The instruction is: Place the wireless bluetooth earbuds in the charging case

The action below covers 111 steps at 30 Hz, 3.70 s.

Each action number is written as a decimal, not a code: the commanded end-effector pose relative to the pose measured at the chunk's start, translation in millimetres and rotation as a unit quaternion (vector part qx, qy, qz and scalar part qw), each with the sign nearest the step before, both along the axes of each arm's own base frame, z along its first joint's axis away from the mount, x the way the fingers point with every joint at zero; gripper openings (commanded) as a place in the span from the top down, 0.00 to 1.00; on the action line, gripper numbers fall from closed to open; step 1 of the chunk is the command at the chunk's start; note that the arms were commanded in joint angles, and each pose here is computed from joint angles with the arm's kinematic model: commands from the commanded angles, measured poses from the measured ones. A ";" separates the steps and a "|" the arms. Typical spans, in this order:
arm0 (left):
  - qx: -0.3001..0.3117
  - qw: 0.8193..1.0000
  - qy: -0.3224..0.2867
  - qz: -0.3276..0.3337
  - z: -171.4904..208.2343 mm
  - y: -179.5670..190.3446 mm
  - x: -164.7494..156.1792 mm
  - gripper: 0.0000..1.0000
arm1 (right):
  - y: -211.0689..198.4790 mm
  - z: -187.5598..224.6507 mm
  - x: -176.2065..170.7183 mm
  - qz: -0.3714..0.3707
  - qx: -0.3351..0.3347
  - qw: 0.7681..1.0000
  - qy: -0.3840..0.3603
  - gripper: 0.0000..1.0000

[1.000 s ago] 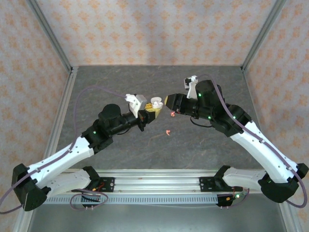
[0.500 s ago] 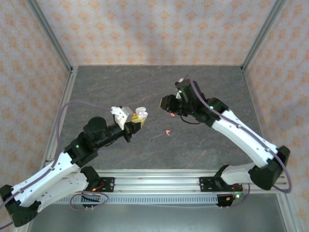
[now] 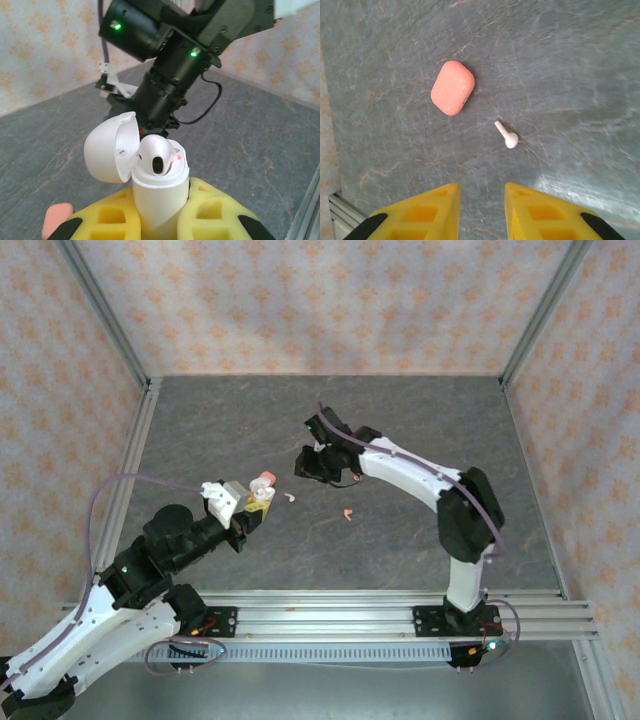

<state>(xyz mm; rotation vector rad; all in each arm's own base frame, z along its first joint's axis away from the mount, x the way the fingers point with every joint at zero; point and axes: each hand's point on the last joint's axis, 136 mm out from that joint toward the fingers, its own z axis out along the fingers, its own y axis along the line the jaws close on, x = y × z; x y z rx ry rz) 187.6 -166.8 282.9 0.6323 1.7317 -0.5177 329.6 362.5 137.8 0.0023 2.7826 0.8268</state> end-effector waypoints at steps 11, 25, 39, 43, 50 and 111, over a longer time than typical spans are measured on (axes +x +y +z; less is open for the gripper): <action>0.060 0.998 0.001 0.019 -19.3 9.7 4.5 1.00 | 49.0 -61.0 -18.8 0.070 -0.035 0.995 0.062 0.75; 0.059 0.998 0.005 0.014 -20.0 2.3 9.3 1.00 | 64.6 -94.4 -29.8 0.084 -0.037 0.992 0.084 0.77; 0.060 0.998 0.013 0.008 -22.8 -3.4 12.3 1.00 | 28.9 -110.4 -21.4 0.057 -0.077 0.992 0.086 0.77; 0.060 0.998 0.013 0.008 -22.4 -3.7 12.8 1.00 | 10.7 -111.4 -12.1 0.036 -0.084 0.992 0.086 0.78; 0.059 0.998 0.014 0.006 -22.0 -5.8 13.5 1.00 | -14.3 -103.7 5.8 0.005 -0.091 0.993 0.072 0.78; 0.055 0.998 0.018 0.010 -22.2 0.5 7.9 1.00 | 31.8 -103.4 -10.4 0.351 -0.265 0.898 -0.005 0.64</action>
